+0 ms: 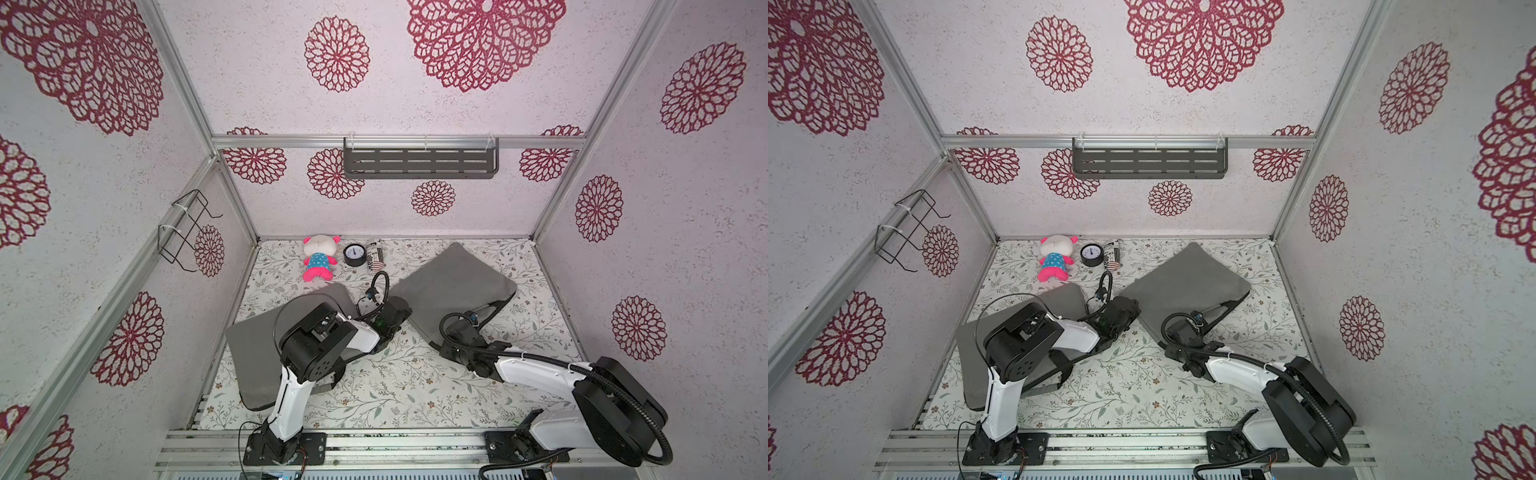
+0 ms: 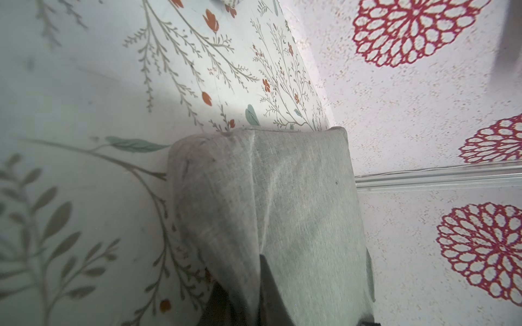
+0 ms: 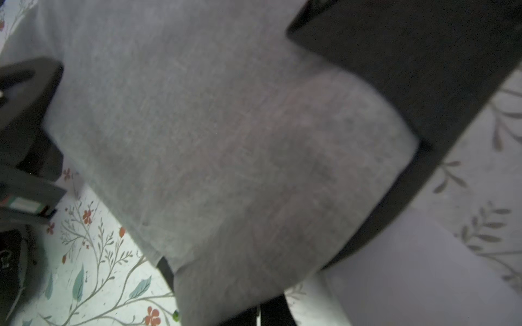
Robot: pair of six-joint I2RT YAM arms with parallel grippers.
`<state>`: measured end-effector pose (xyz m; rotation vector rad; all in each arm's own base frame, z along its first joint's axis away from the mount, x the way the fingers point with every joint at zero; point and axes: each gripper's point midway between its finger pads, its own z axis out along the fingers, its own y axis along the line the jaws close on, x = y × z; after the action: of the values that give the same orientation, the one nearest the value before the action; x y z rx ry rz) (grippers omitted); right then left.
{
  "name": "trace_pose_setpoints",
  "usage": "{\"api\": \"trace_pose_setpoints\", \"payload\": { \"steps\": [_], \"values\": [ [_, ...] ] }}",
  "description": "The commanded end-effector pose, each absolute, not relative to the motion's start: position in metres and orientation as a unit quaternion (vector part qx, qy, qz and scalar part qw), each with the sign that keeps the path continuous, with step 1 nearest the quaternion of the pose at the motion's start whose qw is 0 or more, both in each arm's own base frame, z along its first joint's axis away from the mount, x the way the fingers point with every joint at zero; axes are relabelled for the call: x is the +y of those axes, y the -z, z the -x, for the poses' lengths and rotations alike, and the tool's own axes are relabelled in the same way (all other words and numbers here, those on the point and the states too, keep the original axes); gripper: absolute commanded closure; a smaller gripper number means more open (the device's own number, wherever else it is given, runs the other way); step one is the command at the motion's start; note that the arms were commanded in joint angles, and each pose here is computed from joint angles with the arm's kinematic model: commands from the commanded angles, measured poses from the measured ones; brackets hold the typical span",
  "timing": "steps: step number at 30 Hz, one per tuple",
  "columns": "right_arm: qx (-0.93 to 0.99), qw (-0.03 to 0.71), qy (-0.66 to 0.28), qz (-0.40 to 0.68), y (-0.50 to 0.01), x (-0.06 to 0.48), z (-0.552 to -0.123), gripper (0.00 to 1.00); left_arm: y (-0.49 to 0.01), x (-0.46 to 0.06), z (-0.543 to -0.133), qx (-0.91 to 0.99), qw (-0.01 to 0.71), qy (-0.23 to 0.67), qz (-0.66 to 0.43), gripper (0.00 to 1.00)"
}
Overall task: Put the mouse into the laptop bag
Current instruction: Unzip the zipper on the zippered laptop bag.
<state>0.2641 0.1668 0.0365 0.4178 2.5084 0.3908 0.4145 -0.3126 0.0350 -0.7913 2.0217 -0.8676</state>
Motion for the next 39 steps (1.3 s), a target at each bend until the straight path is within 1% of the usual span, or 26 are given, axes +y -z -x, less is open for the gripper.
{"api": "trace_pose_setpoints", "payload": {
  "steps": [1, 4, 6, 7, 9, 11, 15, 17, 19, 22, 25, 27, 28, 30, 31, 32, 33, 34, 35, 36, 39],
  "values": [
    [0.913, 0.323, -0.160, -0.190, -0.055, 0.152, -0.286, 1.00, -0.036, -0.298, -0.395, 0.789, 0.412, 0.318, 0.328, 1.00],
    [0.912, 0.321, -0.154, -0.206, -0.050, 0.136, -0.289, 1.00, -0.044, -0.295, -0.382, 0.782, 0.429, 0.307, 0.331, 0.88],
    [0.911, 0.321, -0.148, -0.213, -0.048, 0.127, -0.293, 1.00, -0.044, -0.293, -0.374, 0.785, 0.435, 0.293, 0.330, 0.76],
    [0.911, 0.322, -0.145, -0.215, -0.048, 0.123, -0.295, 1.00, -0.057, -0.295, -0.372, 0.779, 0.440, 0.299, 0.333, 0.71],
    [0.911, 0.322, -0.139, -0.218, -0.047, 0.117, -0.299, 1.00, -0.058, -0.296, -0.368, 0.781, 0.438, 0.297, 0.333, 0.59],
    [0.912, 0.320, -0.136, -0.219, -0.047, 0.114, -0.303, 1.00, -0.059, -0.299, -0.364, 0.782, 0.431, 0.304, 0.332, 0.47],
    [0.911, 0.324, -0.131, -0.217, -0.049, 0.111, -0.308, 1.00, -0.064, -0.320, -0.352, 0.792, 0.403, 0.332, 0.317, 0.30],
    [0.910, 0.328, -0.132, -0.216, -0.053, 0.111, -0.312, 1.00, -0.067, -0.341, -0.342, 0.800, 0.389, 0.346, 0.297, 0.20],
    [0.909, 0.331, -0.132, -0.216, -0.056, 0.111, -0.315, 1.00, -0.061, -0.363, -0.337, 0.815, 0.362, 0.354, 0.282, 0.15],
    [0.909, 0.331, -0.134, -0.213, -0.057, 0.112, -0.315, 1.00, -0.036, -0.389, -0.336, 0.831, 0.317, 0.368, 0.271, 0.09],
    [0.909, 0.332, -0.133, -0.213, -0.059, 0.110, -0.313, 1.00, -0.024, -0.400, -0.340, 0.834, 0.302, 0.373, 0.271, 0.05],
    [0.909, 0.333, -0.133, -0.213, -0.059, 0.109, -0.310, 1.00, -0.020, -0.400, -0.345, 0.839, 0.302, 0.362, 0.272, 0.07],
    [0.909, 0.333, -0.133, -0.213, -0.059, 0.108, -0.308, 1.00, -0.019, -0.400, -0.348, 0.841, 0.302, 0.358, 0.271, 0.13],
    [0.908, 0.334, -0.135, -0.213, -0.061, 0.107, -0.305, 1.00, -0.017, -0.401, -0.355, 0.844, 0.300, 0.354, 0.270, 0.30],
    [0.908, 0.334, -0.138, -0.212, -0.061, 0.107, -0.302, 1.00, -0.017, -0.403, -0.359, 0.844, 0.297, 0.356, 0.269, 0.44],
    [0.908, 0.332, -0.144, -0.212, -0.061, 0.107, -0.299, 1.00, -0.015, -0.404, -0.363, 0.845, 0.293, 0.358, 0.269, 0.60],
    [0.908, 0.331, -0.150, -0.209, -0.062, 0.109, -0.297, 1.00, -0.014, -0.404, -0.365, 0.845, 0.290, 0.360, 0.270, 0.72],
    [0.909, 0.327, -0.155, -0.208, -0.060, 0.110, -0.294, 1.00, -0.013, -0.404, -0.368, 0.844, 0.288, 0.361, 0.272, 0.80],
    [0.910, 0.324, -0.158, -0.206, -0.059, 0.112, -0.290, 1.00, -0.013, -0.404, -0.371, 0.844, 0.287, 0.362, 0.273, 0.85],
    [0.910, 0.322, -0.160, -0.205, -0.058, 0.113, -0.288, 1.00, -0.014, -0.404, -0.372, 0.844, 0.287, 0.362, 0.273, 0.88],
    [0.913, 0.317, -0.167, -0.196, -0.055, 0.120, -0.280, 1.00, -0.016, -0.405, -0.379, 0.843, 0.288, 0.363, 0.273, 0.92]
  ]
}}
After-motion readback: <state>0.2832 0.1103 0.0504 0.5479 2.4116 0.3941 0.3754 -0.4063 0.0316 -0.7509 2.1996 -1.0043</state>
